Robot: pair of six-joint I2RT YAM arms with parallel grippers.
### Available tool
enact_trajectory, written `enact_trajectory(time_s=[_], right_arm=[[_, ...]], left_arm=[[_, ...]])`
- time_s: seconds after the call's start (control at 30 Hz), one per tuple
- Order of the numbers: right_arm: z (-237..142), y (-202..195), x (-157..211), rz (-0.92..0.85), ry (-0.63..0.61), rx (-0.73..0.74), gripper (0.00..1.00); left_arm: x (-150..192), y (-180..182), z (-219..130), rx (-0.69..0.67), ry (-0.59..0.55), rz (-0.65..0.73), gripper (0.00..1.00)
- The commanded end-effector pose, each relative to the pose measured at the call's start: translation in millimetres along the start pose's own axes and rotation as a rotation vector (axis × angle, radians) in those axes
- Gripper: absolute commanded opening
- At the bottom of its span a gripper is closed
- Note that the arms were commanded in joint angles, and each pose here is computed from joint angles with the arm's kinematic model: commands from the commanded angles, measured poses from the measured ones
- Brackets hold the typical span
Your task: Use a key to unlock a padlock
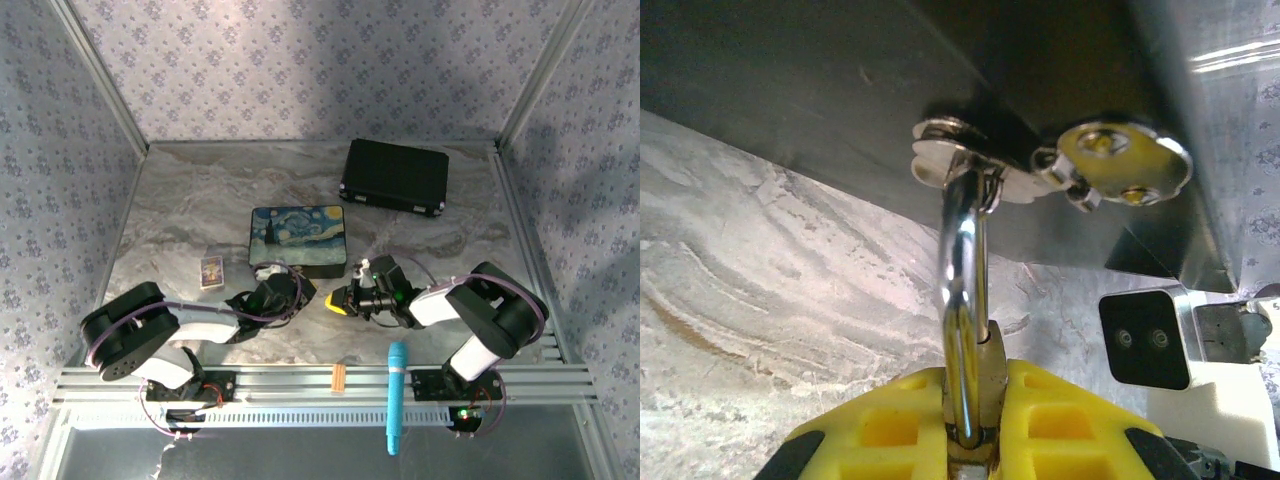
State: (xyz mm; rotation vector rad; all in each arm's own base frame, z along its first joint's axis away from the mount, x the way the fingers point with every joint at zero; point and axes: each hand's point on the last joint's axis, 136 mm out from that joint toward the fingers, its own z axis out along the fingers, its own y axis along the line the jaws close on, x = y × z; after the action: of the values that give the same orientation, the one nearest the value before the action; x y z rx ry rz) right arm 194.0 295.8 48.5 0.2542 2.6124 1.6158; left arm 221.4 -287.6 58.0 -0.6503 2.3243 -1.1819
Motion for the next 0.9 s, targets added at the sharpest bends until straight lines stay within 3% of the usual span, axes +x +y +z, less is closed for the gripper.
enact_trajectory(time_s=[0.0,0.87], right_arm=[[-1,6,2,0.002,0.015,-0.028,0.00],[-1,23,-15,0.040,0.008,-0.153,0.00]], left_arm=[[-1,-31,-5,0.120,0.005,-0.028,0.00],[8,-26,0,0.145,0.036,-0.042,0.00]])
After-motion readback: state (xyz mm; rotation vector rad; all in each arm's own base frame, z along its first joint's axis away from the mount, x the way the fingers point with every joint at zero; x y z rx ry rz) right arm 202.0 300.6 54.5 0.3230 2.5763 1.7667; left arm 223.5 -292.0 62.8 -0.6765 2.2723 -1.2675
